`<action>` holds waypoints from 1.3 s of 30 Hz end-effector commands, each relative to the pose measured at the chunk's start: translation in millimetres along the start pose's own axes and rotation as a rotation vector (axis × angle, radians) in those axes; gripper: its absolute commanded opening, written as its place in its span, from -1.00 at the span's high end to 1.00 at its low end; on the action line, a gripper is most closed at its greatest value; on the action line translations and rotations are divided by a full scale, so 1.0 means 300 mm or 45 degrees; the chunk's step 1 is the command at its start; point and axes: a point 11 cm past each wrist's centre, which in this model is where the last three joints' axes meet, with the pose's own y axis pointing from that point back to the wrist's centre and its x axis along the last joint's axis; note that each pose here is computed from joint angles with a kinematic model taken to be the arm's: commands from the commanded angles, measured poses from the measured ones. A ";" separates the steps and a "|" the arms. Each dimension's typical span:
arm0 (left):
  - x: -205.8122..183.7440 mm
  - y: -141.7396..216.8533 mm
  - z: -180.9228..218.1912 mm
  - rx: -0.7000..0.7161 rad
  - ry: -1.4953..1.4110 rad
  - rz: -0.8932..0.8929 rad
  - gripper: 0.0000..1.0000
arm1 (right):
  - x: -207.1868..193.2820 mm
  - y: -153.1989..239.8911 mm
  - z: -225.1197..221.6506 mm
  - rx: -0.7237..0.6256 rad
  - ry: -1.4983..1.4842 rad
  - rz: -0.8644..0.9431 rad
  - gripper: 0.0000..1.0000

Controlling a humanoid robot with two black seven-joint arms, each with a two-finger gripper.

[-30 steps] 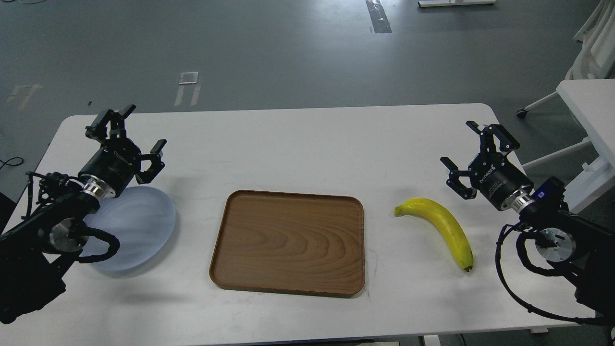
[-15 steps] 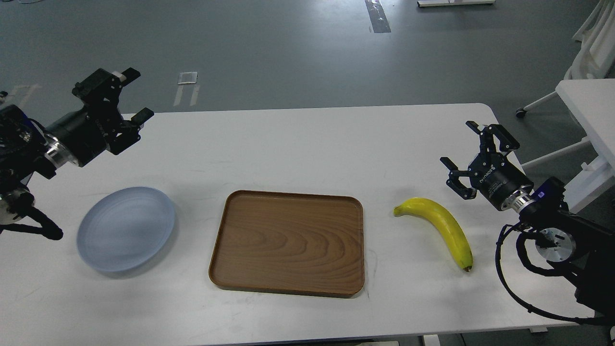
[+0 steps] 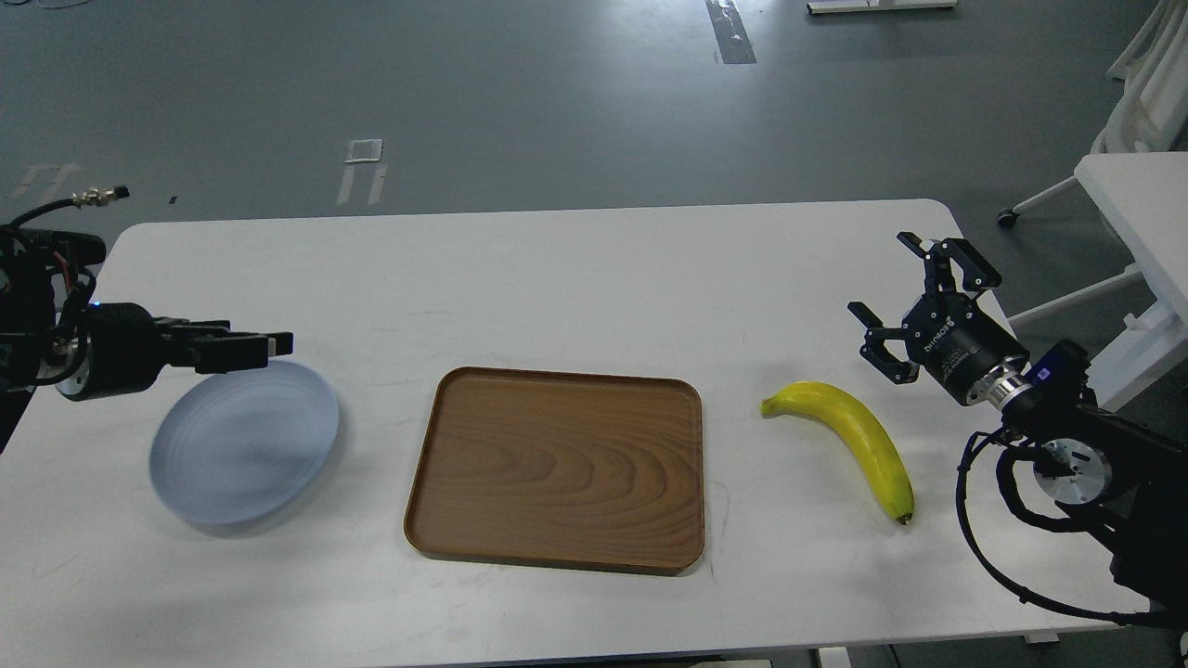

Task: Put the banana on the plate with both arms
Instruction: 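Lower the left gripper and grasp the plate's rim, then lift the plate with the left gripper toward the wooden tray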

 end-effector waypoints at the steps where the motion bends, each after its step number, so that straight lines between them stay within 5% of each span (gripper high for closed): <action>1: -0.077 -0.003 -0.092 0.102 0.006 -0.033 -1.00 | 0.006 0.007 0.001 -0.004 0.003 0.004 -1.00; 13: -0.207 0.013 -0.243 0.248 0.241 -0.047 -0.89 | 0.001 0.004 0.001 -0.001 -0.002 0.001 -1.00; 22: -0.246 -0.009 -0.253 0.268 0.249 -0.088 -0.23 | 0.001 0.004 0.001 -0.001 -0.002 0.001 -1.00; 27: -0.265 -0.012 -0.252 0.270 0.248 -0.114 -0.04 | 0.002 0.004 0.001 -0.001 -0.001 0.002 -1.00; 29: -0.268 -0.013 -0.251 0.268 0.248 -0.122 0.50 | 0.002 0.005 0.002 -0.003 -0.001 0.002 -1.00; 30: -0.268 -0.013 -0.251 0.268 0.248 -0.122 0.51 | 0.002 0.005 0.002 -0.003 -0.001 0.002 -1.00; 31: -0.267 -0.013 -0.251 0.268 0.247 -0.120 0.99 | 0.002 0.004 0.004 -0.004 0.000 0.002 -1.00; 39: -0.241 -0.016 -0.239 0.253 0.233 -0.099 1.00 | -0.002 0.003 0.011 -0.011 0.000 -0.003 -1.00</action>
